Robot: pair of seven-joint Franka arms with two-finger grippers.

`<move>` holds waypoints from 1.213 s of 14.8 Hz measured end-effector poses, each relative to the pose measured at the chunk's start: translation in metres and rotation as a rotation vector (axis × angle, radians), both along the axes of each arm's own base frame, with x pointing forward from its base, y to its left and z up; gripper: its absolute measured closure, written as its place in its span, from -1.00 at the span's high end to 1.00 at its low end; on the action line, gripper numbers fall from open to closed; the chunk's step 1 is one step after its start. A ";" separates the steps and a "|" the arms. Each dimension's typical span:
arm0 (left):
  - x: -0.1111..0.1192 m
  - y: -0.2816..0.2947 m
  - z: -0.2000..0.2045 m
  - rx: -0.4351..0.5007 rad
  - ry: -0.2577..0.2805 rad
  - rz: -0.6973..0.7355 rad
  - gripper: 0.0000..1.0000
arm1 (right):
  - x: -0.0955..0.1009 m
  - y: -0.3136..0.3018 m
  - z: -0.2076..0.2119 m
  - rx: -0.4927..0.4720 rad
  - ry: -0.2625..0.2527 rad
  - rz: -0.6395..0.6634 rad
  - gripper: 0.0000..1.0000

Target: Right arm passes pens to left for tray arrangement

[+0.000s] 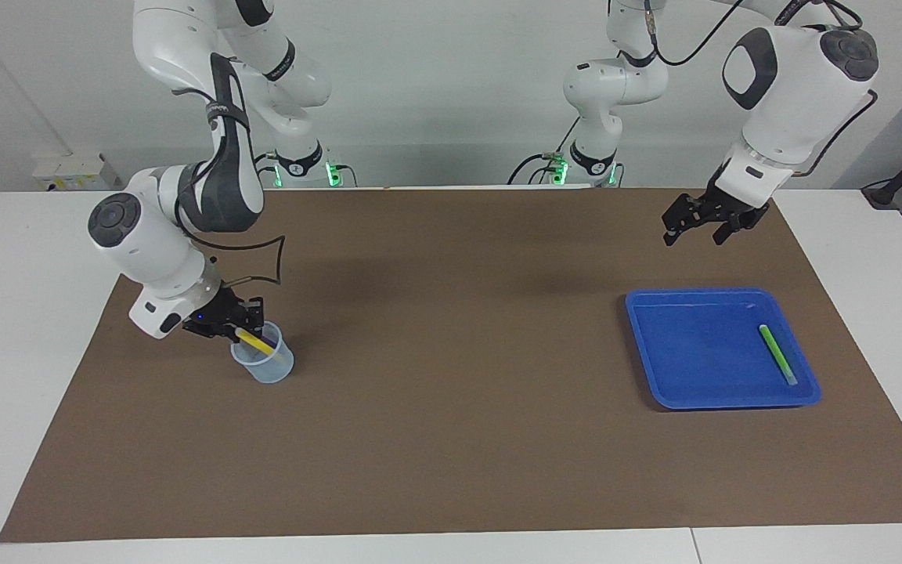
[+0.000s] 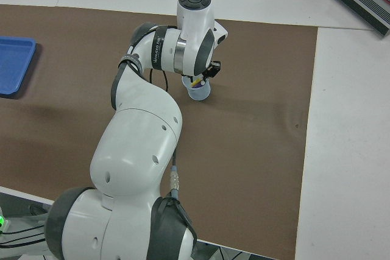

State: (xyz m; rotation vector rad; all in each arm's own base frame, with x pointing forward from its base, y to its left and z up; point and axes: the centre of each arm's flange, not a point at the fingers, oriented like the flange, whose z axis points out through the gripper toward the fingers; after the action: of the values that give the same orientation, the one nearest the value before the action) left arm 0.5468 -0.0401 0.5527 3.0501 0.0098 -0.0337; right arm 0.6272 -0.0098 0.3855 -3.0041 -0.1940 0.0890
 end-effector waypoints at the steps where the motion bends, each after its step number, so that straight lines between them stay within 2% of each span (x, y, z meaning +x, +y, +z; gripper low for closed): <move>1: 0.000 0.000 0.000 0.000 0.000 0.000 1.00 | -0.001 0.000 0.000 0.000 0.000 0.000 -0.20; 2: 0.000 0.000 0.000 0.000 0.000 0.000 1.00 | -0.001 0.000 0.001 0.000 0.000 0.000 -0.20; 11: 0.000 0.000 0.000 0.000 0.000 0.001 1.00 | -0.001 0.000 0.002 -0.001 -0.004 0.001 -0.61; 18: 0.000 -0.002 0.000 0.000 0.000 -0.002 1.00 | 0.000 0.000 0.012 -0.003 -0.017 0.001 -0.63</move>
State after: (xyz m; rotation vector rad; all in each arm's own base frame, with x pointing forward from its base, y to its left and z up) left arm 0.5467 -0.0419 0.5526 3.0502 0.0062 -0.0340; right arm 0.6271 -0.0100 0.3971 -3.0083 -0.1969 0.0643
